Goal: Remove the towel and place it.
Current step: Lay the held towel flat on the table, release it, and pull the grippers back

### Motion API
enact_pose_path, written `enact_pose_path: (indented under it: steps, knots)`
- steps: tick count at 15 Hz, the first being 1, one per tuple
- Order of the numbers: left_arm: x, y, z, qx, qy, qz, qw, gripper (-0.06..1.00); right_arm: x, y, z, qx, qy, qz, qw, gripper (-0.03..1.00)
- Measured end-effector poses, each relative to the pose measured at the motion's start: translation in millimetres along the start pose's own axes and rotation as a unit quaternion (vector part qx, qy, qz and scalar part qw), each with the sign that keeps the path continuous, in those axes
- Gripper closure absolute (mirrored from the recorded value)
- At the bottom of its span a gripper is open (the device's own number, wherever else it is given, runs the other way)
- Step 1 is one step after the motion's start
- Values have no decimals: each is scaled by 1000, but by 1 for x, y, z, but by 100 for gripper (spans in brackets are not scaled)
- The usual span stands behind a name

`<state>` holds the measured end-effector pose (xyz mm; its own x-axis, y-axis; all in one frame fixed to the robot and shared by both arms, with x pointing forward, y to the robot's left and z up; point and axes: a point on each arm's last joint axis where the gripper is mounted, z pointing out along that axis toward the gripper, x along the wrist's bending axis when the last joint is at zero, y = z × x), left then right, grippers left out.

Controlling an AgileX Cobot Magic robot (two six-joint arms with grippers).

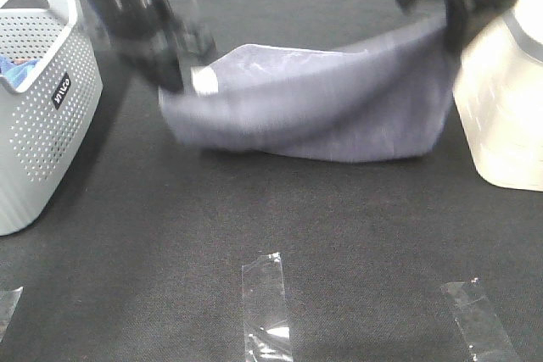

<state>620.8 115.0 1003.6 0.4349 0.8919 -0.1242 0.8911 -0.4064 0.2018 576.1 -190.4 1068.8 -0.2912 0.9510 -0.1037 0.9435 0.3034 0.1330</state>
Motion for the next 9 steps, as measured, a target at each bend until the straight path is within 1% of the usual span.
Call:
enact_pose_path:
  steps: [2,3,4,5,6,9]
  knots:
    - [-18,-22,19,78,28,15,996,94,4,-23,8,31,22,0,999,97]
    - [-27,-32,26,101,40,24,994,94,7,-35,12,48,35,0,998,97]
    - [-35,-40,29,114,49,34,992,94,9,-47,18,65,44,-1,997,97]
    - [-51,-54,25,122,55,43,990,94,11,-63,23,85,51,0,995,97]
    - [-58,-63,20,123,56,46,990,94,11,-73,27,98,51,-1,994,97]
    - [-73,-92,11,138,53,52,988,94,15,-104,38,136,70,5,988,97]
